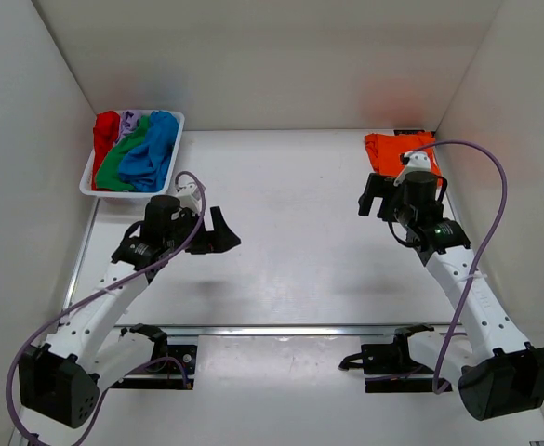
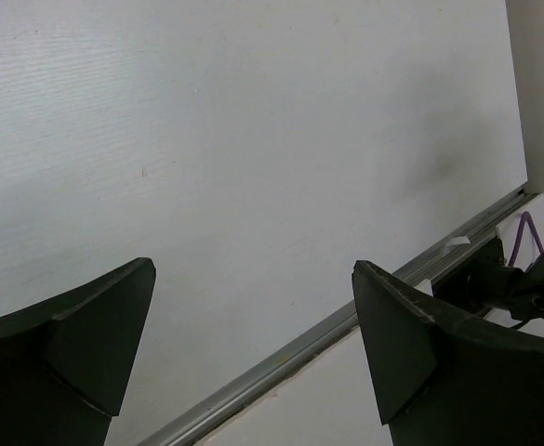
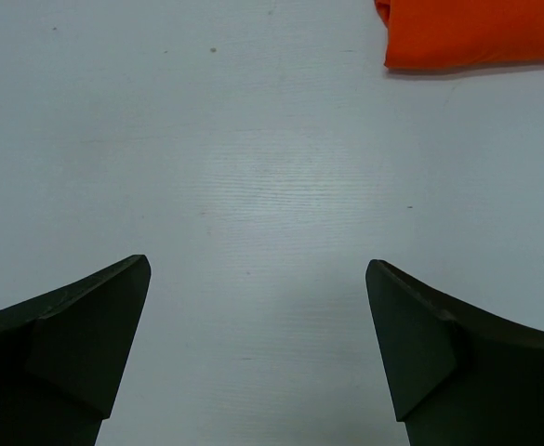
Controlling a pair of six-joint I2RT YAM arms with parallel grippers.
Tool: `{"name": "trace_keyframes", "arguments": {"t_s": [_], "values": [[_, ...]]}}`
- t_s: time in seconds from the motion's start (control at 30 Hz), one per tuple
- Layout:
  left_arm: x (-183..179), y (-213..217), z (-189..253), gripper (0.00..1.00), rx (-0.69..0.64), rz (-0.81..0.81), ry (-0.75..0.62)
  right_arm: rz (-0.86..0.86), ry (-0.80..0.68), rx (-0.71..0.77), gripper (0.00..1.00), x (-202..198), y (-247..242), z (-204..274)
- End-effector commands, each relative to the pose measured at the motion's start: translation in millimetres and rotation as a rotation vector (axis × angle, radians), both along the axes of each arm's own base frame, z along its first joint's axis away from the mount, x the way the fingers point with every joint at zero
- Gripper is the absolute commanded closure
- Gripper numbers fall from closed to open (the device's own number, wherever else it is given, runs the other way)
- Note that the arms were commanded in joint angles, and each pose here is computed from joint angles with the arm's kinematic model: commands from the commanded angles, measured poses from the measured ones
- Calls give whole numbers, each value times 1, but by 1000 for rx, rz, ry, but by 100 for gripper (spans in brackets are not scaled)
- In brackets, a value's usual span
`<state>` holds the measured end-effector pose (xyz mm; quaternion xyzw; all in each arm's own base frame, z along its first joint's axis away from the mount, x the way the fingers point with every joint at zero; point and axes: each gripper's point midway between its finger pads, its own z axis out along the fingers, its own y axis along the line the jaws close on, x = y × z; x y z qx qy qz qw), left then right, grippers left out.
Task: Fold and stack the t-shirts
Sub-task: Grab crumpled tshirt from bin with the left arm
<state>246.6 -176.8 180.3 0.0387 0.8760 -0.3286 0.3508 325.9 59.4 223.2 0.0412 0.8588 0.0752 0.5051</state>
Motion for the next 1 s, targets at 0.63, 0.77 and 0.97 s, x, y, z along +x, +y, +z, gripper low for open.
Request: {"name": "trace_keyframes", "arguments": {"t_s": [0.63, 0.77, 0.97], "values": [[265, 177, 118, 92, 376, 602, -420, 134, 39, 2, 1, 41, 21, -12], [311, 218, 80, 41, 415, 649, -280, 152, 25, -5, 1, 49, 22, -4], [345, 244, 25, 36, 424, 658, -161, 160, 8, 5, 1, 59, 25, 4]]}}
